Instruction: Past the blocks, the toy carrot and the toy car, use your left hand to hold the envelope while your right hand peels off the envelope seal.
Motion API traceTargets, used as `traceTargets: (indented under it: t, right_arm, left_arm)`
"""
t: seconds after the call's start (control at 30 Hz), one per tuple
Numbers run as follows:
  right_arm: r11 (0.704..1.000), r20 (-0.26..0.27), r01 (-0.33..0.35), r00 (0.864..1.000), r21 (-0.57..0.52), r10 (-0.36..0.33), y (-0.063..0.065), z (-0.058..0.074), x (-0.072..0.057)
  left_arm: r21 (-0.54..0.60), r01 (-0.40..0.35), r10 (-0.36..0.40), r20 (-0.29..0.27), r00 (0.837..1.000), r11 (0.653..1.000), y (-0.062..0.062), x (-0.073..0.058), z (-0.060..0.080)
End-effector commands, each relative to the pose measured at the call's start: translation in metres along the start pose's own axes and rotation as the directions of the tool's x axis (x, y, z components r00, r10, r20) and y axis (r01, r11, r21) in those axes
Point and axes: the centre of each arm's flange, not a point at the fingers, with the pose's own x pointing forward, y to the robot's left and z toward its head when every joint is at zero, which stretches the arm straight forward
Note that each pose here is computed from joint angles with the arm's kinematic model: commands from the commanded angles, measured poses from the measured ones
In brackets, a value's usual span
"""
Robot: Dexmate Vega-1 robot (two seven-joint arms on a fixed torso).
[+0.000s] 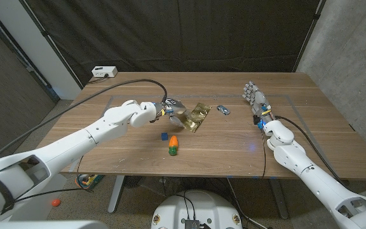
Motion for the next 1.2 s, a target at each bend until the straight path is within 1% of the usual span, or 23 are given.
traceTargets:
  t: [0.03,0.07,0.17,0.2,0.23,0.27,0.3,0.33,0.37,0.43,0.47,0.5,0.63,0.7,0.77,0.8,0.9,1.07,1.2]
  right_arm:
    - [1.000,-0.001,0.002,1.000,-0.014,-0.002,0.002,0.003,0.001]
    - [1.000,-0.001,0.004,1.000,-0.012,-0.004,0.002,0.003,0.002]
    - [1.000,0.000,-0.001,1.000,-0.020,0.001,0.003,0.004,0.002]
    - [1.000,0.001,0.001,1.000,-0.020,-0.001,0.004,0.004,0.002]
    - [1.000,0.002,-0.001,1.000,-0.023,0.001,0.004,0.005,0.002]
    - [1.000,0.002,-0.001,1.000,-0.023,0.001,0.004,0.005,0.002]
    - [1.000,0.002,0.000,1.000,-0.024,0.000,0.004,0.005,0.002]
    - [1.000,0.002,0.003,1.000,-0.022,-0.003,0.004,0.005,0.002]
    - [1.000,0.002,0.002,1.000,-0.025,-0.002,0.005,0.005,0.002]
    - [1.000,0.001,0.004,1.000,-0.021,-0.004,0.005,0.005,0.002]
    - [1.000,0.001,0.004,1.000,-0.021,-0.004,0.005,0.005,0.002]
    - [1.000,0.002,0.004,1.000,-0.022,-0.003,0.006,0.005,0.002]
    - [1.000,0.005,0.003,1.000,-0.019,-0.003,0.006,0.005,0.002]
    - [1.000,0.007,0.000,1.000,-0.023,0.000,0.007,0.006,0.002]
    - [1.000,0.007,0.002,1.000,-0.017,-0.002,0.007,0.007,0.002]
    - [1.000,0.008,0.000,1.000,-0.019,0.000,0.007,0.007,0.002]
    - [1.000,0.007,-0.001,1.000,-0.017,0.001,0.008,0.007,0.003]
    - [1.000,0.008,-0.006,1.000,-0.018,0.006,0.009,0.008,0.004]
    - [1.000,0.010,-0.010,1.000,-0.020,0.011,0.010,0.009,0.005]
  left_arm:
    - [-0.021,-0.036,0.036,-0.027,0.999,0.999,-0.014,-0.003,-0.007]
    - [-0.019,-0.041,0.040,-0.030,0.999,0.999,-0.015,-0.003,-0.008]
    - [-0.015,-0.086,0.085,-0.043,0.995,0.996,-0.017,-0.005,-0.008]
    - [-0.018,-0.110,0.109,-0.050,0.993,0.994,-0.019,-0.006,-0.008]
    - [-0.018,-0.155,0.153,-0.063,0.986,0.988,-0.022,-0.008,-0.009]
    - [-0.017,-0.158,0.157,-0.063,0.986,0.987,-0.022,-0.008,-0.010]
    - [-0.024,-0.178,0.176,-0.070,0.982,0.984,-0.024,-0.008,-0.010]
    - [-0.026,-0.201,0.199,-0.077,0.977,0.979,-0.026,-0.009,-0.011]
    - [-0.028,-0.237,0.233,-0.089,0.968,0.971,-0.028,-0.011,-0.013]
    - [-0.028,-0.272,0.268,-0.105,0.958,0.962,-0.031,-0.012,-0.015]
    - [-0.028,-0.274,0.270,-0.105,0.957,0.961,-0.031,-0.012,-0.015]
    - [-0.021,-0.310,0.306,-0.122,0.944,0.950,-0.032,-0.014,-0.017]
    - [-0.034,-0.351,0.342,-0.153,0.927,0.936,-0.033,-0.016,-0.021]
    - [-0.034,-0.355,0.346,-0.163,0.924,0.934,-0.032,-0.017,-0.022]
    - [-0.050,-0.374,0.361,-0.169,0.917,0.926,-0.032,-0.018,-0.024]
    - [-0.068,-0.368,0.353,-0.166,0.921,0.927,-0.030,-0.019,-0.025]
    - [-0.171,-0.345,0.316,-0.177,0.932,0.923,-0.023,-0.021,-0.030]
    - [-0.274,-0.367,0.319,-0.203,0.926,0.889,-0.009,-0.026,-0.033]
    - [-0.320,-0.384,0.325,-0.222,0.919,0.866,0.002,-0.029,-0.034]
